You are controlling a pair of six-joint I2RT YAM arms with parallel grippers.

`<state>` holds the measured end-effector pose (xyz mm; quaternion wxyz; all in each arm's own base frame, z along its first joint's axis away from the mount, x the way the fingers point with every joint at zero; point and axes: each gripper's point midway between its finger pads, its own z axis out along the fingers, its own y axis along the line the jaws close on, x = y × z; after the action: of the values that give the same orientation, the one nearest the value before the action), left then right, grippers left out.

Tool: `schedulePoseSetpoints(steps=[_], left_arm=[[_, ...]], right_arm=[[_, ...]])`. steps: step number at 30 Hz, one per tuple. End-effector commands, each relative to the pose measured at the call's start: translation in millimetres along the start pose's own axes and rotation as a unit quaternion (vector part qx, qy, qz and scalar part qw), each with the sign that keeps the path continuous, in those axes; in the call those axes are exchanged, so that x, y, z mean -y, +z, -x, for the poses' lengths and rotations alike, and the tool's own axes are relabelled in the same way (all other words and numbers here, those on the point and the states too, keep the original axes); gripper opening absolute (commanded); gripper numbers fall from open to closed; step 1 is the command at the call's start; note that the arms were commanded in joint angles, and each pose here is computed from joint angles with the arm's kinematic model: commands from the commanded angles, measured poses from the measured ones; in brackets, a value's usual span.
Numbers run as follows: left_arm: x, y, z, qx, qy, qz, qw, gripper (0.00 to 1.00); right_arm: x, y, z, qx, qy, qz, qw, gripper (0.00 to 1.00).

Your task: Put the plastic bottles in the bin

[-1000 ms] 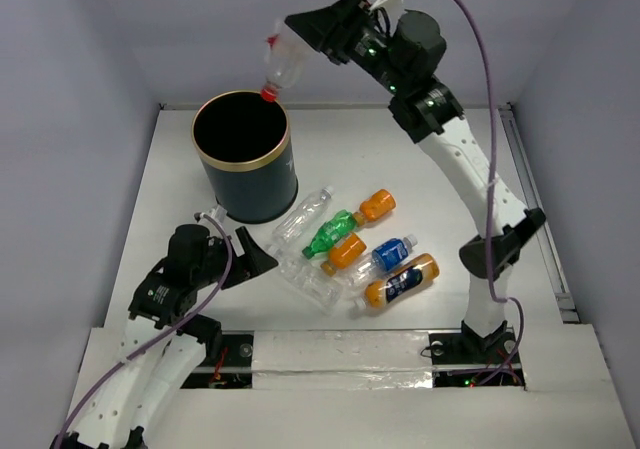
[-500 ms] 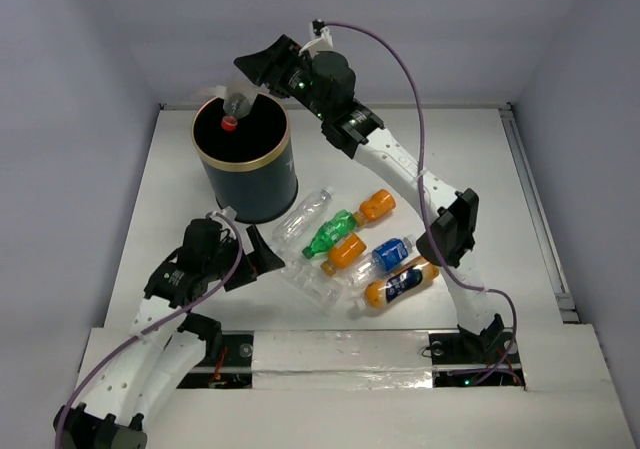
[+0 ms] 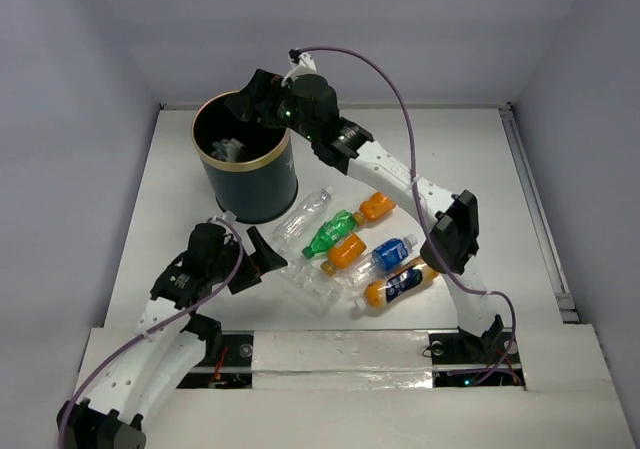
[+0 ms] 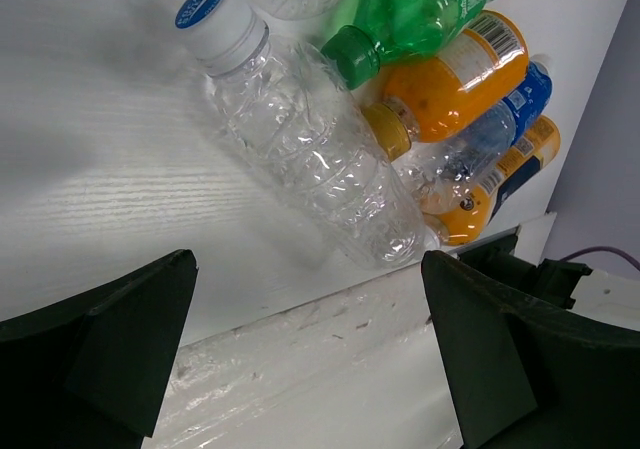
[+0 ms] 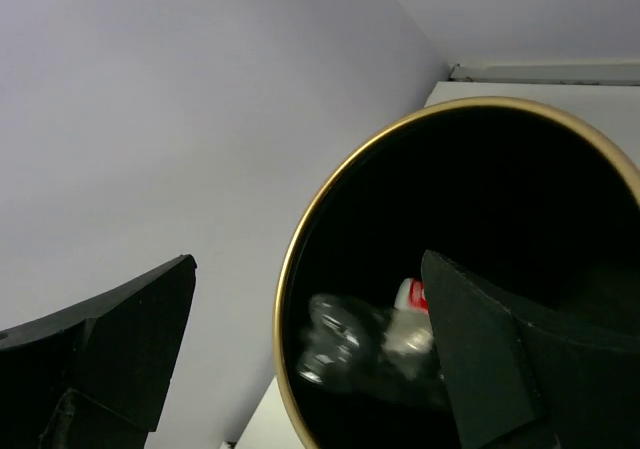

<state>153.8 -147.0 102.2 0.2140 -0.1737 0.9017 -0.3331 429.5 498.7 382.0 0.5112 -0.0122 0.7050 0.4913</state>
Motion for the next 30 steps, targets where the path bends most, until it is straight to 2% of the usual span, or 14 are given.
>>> schedulePoseSetpoints(steps=[1, 3, 5, 6, 7, 8, 10, 11, 12, 15, 18, 21, 25, 30], left_arm=[[3.0, 6.4, 5.1, 0.010, -0.004, -0.005, 1.000, 0.94], [2.1, 6.8, 7.0, 0.012, -0.006, 0.001, 1.000, 0.94], [3.7, 6.6, 7.8, 0.014, -0.007, 0.002, 1.000, 0.94], [2.6, 8.1, 10.4, 0.020, -0.014, 0.007, 1.000, 0.94], [3.4, 9.4, 10.0, 0.020, -0.015, 0.007, 1.000, 0.94], [3.3, 10.9, 10.6, 0.021, -0.019, 0.007, 1.000, 0.94], [7.5, 16.5, 9.7, 0.016, -0.030, 0.003, 0.999, 0.94], [8.6, 17.6, 12.7, 0.021, -0.035, 0.004, 0.999, 0.94], [10.9, 20.2, 15.5, 0.024, -0.034, 0.008, 0.999, 0.94], [13.6, 27.2, 18.1, 0.022, -0.032, 0.025, 0.999, 0.94], [11.2, 38.0, 12.9, 0.009, -0.022, 0.049, 0.999, 0.94], [12.5, 45.6, 10.1, 0.007, -0.021, 0.063, 0.998, 0.94], [15.0, 48.6, 16.9, 0.022, -0.028, 0.072, 0.997, 0.94], [9.4, 56.4, 15.8, 0.018, -0.020, 0.096, 0.995, 0.94]], right_arm=[[-47.9, -36.3, 59.8, 0.057, -0.023, 0.036, 0.997, 1.00], [-64.0, -55.7, 79.2, 0.073, -0.032, 0.049, 0.996, 0.99], [-56.5, -67.8, 71.9, 0.061, -0.040, 0.040, 0.997, 0.81], [-72.4, -90.7, 90.2, 0.078, -0.046, 0.057, 0.994, 0.66], [-71.5, -99.4, 85.1, 0.068, -0.051, 0.061, 0.995, 0.25], [-72.0, -109.0, 84.2, 0.068, -0.054, 0.066, 0.994, 0.15], [-61.7, -135.8, 71.6, 0.053, -0.060, 0.064, 0.995, 0.06], [-57.4, -144.7, 66.0, 0.047, -0.061, 0.063, 0.995, 0.06], [-38.9, -150.7, 38.2, 0.015, -0.062, 0.057, 0.996, 0.07], [-36.3, -185.5, 28.6, -0.002, -0.060, 0.067, 0.996, 0.14], [-18.1, -215.0, 0.8, -0.036, -0.058, 0.064, 0.996, 0.43], [6.5, -240.8, -27.8, -0.069, -0.064, 0.049, 0.994, 0.66], [8.2, -269.1, -37.4, -0.080, -0.065, 0.066, 0.993, 0.75], [31.1, -289.4, -67.5, -0.105, -0.047, 0.058, 0.992, 0.75]])
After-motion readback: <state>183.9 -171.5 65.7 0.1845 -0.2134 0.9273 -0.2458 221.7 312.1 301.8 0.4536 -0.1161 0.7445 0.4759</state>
